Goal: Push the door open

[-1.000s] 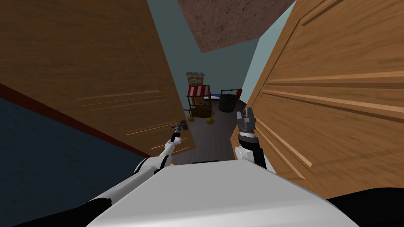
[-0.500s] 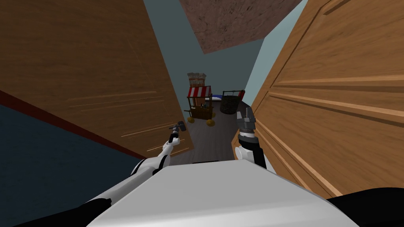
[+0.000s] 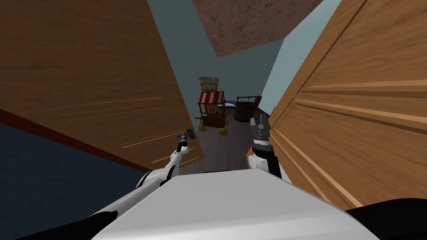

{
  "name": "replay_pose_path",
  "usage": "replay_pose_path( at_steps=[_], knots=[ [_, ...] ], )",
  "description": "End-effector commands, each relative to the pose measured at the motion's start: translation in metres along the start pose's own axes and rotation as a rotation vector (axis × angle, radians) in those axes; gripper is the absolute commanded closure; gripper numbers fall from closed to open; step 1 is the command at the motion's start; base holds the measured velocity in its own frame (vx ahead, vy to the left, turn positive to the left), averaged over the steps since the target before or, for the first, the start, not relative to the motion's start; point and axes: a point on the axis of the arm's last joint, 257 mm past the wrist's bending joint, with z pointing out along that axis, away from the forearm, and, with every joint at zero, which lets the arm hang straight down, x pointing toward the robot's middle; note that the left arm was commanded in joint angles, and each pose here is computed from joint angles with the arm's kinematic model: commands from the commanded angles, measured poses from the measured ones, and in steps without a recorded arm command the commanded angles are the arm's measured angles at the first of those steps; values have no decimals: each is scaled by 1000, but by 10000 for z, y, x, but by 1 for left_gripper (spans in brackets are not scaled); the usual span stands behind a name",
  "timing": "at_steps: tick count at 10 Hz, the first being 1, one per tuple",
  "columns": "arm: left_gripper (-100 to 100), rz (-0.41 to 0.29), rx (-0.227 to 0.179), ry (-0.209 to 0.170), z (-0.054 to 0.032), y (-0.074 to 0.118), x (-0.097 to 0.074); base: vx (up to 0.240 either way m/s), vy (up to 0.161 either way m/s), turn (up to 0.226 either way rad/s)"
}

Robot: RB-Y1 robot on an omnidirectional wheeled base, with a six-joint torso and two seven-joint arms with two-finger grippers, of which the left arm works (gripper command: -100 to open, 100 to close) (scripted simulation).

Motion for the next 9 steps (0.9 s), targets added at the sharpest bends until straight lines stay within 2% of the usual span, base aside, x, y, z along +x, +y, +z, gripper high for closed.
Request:
replay_pose_path(
  at_steps=[1, 3, 4, 9],
  knots=[
    [100, -1, 15, -22, 31, -82, -137, 175, -79, 56],
    [100, -1, 15, -22, 31, -82, -137, 99, -18, 21],
    [100, -1, 16, -50, 23, -85, -290, 140, -41, 20],
    [100, -2, 18, -106, -3, -95, -604, 187, -65, 64]
  ],
)
